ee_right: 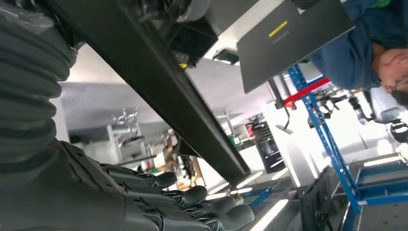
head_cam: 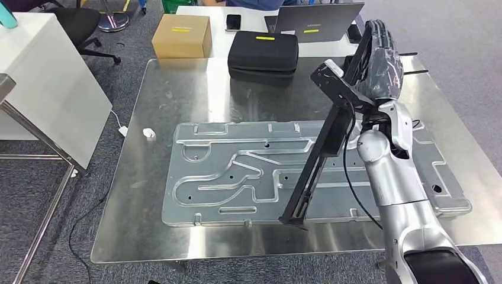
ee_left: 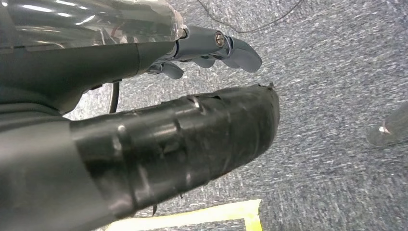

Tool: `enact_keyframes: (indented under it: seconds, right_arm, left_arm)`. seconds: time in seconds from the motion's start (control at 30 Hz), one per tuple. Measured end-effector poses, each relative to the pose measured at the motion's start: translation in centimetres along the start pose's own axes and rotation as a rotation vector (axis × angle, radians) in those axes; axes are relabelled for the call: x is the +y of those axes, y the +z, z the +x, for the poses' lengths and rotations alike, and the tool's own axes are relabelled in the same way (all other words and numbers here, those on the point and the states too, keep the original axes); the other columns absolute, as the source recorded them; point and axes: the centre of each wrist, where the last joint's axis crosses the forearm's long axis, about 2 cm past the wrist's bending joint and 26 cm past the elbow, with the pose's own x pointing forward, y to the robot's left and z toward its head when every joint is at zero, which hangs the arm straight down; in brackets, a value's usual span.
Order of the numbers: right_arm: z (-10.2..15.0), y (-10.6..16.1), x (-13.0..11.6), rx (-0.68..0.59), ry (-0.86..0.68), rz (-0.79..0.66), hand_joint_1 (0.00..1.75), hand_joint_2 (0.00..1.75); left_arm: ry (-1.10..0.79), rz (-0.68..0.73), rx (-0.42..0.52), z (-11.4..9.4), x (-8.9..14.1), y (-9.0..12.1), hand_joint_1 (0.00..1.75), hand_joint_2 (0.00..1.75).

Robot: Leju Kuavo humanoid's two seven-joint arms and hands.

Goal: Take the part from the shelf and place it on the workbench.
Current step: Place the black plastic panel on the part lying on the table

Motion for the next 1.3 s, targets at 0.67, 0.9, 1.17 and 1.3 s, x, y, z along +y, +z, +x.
enact_keyframes:
  seconds: [0.67, 0.9, 1.17, 1.3]
  right_arm:
    - [-1.4, -0.2, 1.0, 0.055, 0.277, 0.035, 0.0, 1.75]
    - [-3.6, 1.1, 1.3, 0.07, 0.347, 0.052, 0.0, 1.75]
    - [-5.6, 2.8, 1.6, 0.069, 0.426, 0.105, 0.0, 1.75]
    - [-5.9, 3.1, 1.0, 0.056, 0.45, 0.103, 0.0, 1.75]
  left_arm:
    - [-0.002, -0.003, 0.001, 0.0, -0.2, 0.1, 0.0, 0.0]
    - [0.012, 0.002, -0.014, 0.1, -0.2, 0.1, 0.0, 0.0]
    - [0.029, 0.002, -0.026, 0.2, -0.5, 0.2, 0.0, 0.0]
    - [0.036, 0.003, -0.029, 0.3, -0.6, 0.2, 0.0, 0.0]
